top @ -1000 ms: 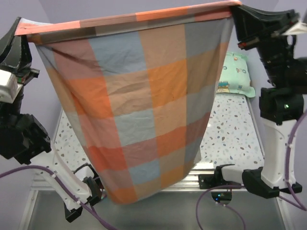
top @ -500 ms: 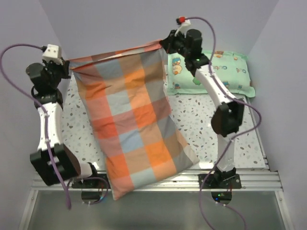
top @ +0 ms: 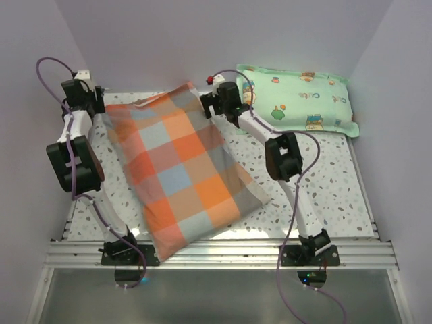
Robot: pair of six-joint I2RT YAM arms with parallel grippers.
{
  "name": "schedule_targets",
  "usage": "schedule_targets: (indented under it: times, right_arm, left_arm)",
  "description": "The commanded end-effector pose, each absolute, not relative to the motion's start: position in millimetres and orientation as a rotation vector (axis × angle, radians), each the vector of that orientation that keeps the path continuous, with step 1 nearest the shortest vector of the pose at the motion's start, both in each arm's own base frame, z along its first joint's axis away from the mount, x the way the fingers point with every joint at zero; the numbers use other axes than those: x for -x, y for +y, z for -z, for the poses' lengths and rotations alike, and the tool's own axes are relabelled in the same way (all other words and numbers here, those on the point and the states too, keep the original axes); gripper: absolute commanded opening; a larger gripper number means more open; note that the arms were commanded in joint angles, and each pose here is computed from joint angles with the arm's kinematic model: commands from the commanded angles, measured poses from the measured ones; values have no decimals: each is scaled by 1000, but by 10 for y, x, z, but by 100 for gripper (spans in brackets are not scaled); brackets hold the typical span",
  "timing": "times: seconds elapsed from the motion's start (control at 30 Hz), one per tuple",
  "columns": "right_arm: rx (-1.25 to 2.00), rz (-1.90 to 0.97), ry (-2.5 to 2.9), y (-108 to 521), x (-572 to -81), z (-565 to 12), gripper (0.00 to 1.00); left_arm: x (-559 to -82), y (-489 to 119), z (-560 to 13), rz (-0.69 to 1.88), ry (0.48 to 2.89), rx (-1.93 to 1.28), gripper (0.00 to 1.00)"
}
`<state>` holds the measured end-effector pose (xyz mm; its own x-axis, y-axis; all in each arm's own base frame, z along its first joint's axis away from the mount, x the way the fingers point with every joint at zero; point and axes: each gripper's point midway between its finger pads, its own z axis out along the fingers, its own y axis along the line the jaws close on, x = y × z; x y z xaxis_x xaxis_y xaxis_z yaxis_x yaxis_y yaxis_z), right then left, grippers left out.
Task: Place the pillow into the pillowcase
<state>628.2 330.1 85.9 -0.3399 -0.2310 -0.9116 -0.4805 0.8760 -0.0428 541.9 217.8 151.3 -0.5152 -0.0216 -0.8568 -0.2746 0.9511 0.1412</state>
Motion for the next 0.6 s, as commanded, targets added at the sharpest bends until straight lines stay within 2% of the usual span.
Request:
schedule_targets:
  times: [0.0, 0.17, 0.2, 0.3, 0.37, 0.43, 0.57]
  right_arm:
    - [559, -289, 1693, 3068, -5926, -2859, 98]
    - [765, -574, 1935, 3126, -4881, -2801, 94]
    - [797, -627, 1973, 3177, -4697, -2765, 89]
    - [919, -773, 2118, 3276, -4069, -2570, 86]
    - [968, -848, 2219, 3304, -3760, -2347, 84]
    - [1024, -937, 2326, 3310, -3390, -2099, 83]
    - [1056, -986, 2457, 3193, -2979, -1729, 81]
  left_arm:
    - [-5417, 2344, -2322, -429, 1940, 225, 75]
    - [-5382, 2206, -2384, -376, 1950, 186, 76]
    - [-5389, 2157, -2397, -354, 1948, 169, 76]
    - [-5432, 1749, -2343, -161, 1960, -40, 69]
    - [-5398, 1370, -2213, 8, 1977, -209, 66]
    - [-5377, 1071, -2047, 79, 2013, -345, 62]
    - [-5057, 565, -1481, 158, 2133, -663, 58]
